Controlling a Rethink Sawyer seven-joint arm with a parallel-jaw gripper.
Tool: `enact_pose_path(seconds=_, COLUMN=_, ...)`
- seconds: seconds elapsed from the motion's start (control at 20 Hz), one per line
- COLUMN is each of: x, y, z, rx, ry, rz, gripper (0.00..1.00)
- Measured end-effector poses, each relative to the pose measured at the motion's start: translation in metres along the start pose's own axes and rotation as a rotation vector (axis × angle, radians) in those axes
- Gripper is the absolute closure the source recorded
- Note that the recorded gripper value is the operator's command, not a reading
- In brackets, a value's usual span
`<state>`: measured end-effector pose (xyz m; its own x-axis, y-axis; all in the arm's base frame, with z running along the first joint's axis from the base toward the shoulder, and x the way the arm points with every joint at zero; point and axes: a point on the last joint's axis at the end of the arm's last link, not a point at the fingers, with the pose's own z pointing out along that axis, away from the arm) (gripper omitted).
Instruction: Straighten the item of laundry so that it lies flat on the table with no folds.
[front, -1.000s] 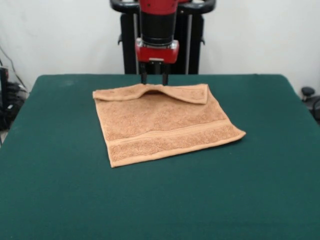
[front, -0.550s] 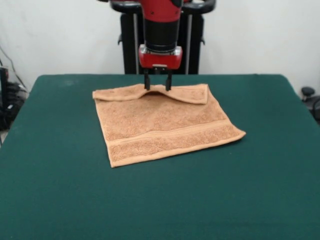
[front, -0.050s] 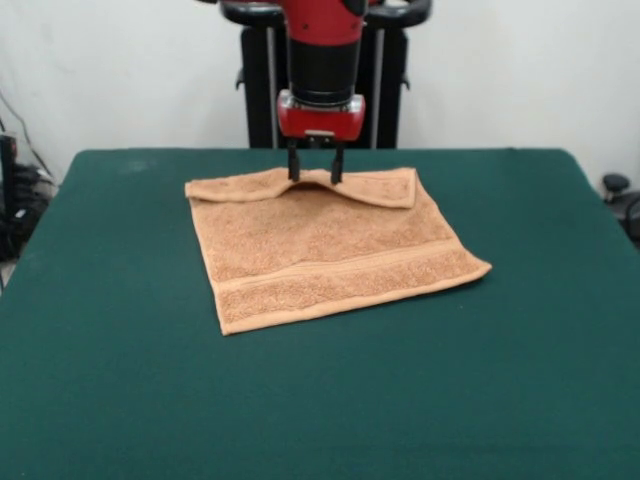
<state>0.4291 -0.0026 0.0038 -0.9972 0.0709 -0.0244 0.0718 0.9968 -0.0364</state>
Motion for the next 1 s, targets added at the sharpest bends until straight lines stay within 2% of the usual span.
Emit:
enact_pose_path(seconds=0.5, x=-0.001, y=0.001, z=0.0, rx=0.004, ry=-0.003, rz=-0.005, gripper=0.0)
enact_pose_path(seconds=1.0, x=-0.021, y=-0.004, z=0.0, rx=0.014, ry=-0.039, rz=-0.003, gripper=0.0)
